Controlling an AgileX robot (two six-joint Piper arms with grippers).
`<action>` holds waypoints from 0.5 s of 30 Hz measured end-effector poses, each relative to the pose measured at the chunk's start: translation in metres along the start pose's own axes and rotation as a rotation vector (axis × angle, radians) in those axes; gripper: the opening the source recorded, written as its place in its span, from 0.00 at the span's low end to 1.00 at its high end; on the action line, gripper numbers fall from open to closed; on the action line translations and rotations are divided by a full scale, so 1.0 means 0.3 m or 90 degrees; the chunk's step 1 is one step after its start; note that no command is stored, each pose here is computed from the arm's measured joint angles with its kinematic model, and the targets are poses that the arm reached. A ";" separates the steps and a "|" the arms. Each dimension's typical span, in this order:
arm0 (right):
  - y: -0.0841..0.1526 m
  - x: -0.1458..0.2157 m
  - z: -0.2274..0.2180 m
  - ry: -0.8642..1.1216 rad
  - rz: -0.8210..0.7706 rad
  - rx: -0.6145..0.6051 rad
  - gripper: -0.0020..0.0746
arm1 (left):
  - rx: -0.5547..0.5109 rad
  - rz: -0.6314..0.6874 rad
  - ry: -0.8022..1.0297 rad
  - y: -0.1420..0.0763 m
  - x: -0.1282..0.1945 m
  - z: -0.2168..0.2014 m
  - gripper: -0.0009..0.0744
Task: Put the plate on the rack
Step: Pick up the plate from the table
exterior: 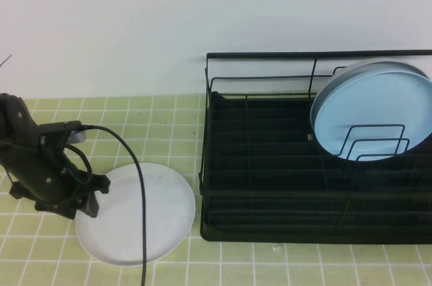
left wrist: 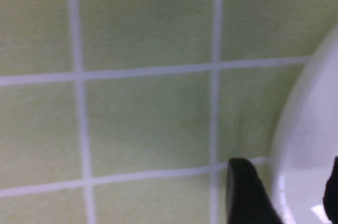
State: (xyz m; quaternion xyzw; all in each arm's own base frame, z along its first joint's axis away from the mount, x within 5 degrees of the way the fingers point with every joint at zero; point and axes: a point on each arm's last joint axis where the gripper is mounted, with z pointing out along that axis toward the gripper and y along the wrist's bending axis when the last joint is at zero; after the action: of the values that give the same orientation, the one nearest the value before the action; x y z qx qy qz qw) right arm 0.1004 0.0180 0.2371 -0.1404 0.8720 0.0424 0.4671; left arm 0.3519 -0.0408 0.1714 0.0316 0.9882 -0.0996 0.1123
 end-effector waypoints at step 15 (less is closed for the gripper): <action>0.000 0.000 0.000 -0.001 0.000 -0.001 0.03 | -0.008 0.036 0.002 -0.034 0.001 0.018 0.31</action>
State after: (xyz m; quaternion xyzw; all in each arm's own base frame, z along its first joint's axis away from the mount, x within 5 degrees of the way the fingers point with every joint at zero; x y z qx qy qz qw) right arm 0.1004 0.0181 0.2372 -0.1405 0.8717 0.0432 0.4675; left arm 0.3518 -0.0519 0.1682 0.0589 0.9877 -0.0898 0.1133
